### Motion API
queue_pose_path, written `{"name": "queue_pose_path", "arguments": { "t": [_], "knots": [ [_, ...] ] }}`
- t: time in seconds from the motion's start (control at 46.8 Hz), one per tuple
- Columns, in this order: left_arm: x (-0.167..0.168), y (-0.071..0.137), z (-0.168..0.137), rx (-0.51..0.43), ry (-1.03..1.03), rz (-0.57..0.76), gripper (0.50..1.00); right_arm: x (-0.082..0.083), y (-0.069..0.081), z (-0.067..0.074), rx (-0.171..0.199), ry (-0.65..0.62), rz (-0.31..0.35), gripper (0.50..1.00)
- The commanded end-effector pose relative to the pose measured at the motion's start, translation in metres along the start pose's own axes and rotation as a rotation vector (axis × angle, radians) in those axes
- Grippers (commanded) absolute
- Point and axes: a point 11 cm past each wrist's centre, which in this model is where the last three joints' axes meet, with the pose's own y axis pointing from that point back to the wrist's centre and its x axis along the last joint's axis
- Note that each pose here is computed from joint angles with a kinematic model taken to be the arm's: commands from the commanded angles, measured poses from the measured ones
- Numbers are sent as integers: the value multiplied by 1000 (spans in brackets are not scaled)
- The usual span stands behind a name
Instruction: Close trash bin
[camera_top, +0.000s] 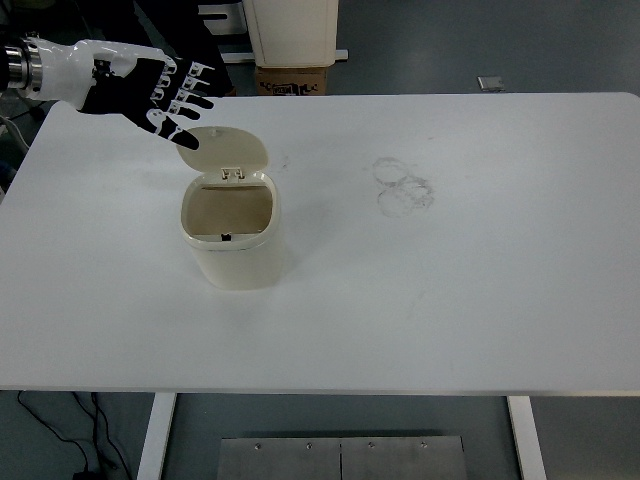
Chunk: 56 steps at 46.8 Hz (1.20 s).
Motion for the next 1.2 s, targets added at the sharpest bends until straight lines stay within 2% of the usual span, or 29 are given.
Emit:
{"name": "queue_pose_path", "arguments": {
  "t": [0.0, 0.214, 0.598, 1.175],
  "knots": [
    [2, 1, 10, 34, -70, 7, 1000, 0, 0, 0, 0, 0, -1, 991],
    [0, -3, 36, 90, -185, 9, 1000, 0, 0, 0, 0, 0, 1, 991],
    [-9, -10, 58, 146, -246, -6, 1000, 0, 0, 0, 0, 0, 1, 991],
    [-42, -21, 49, 170, -265, -112, 1000, 0, 0, 1, -1, 0, -1, 991]
  ]
}}
